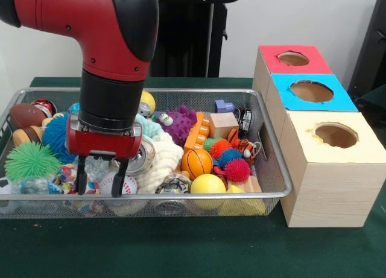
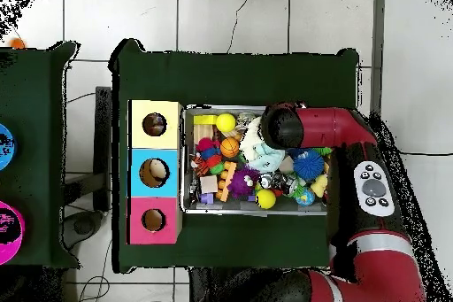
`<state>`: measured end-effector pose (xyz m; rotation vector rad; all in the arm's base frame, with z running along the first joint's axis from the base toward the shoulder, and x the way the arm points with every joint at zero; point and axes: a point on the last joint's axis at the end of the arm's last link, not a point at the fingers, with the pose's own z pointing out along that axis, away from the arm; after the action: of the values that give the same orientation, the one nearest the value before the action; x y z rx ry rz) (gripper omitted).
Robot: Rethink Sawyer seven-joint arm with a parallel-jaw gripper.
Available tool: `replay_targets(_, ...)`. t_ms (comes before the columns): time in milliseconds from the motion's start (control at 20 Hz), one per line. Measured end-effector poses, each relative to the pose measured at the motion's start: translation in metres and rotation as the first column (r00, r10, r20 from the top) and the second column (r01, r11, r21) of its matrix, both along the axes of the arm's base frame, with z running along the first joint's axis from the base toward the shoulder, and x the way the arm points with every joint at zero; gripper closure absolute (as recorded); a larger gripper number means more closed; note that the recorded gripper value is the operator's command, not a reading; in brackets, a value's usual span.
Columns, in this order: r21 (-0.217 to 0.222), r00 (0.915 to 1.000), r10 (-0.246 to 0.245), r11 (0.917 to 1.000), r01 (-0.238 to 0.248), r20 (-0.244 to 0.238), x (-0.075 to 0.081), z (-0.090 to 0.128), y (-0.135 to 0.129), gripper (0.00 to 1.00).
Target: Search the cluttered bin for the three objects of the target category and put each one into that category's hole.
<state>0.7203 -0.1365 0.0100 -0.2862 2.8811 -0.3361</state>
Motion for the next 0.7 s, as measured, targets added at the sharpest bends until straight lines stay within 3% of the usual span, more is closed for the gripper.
replay_targets(700, -0.01, 0.9999, 0.011, 0.9999, -0.011, 0.001, 0.0003, -0.0001, 0.0001, 0.0)
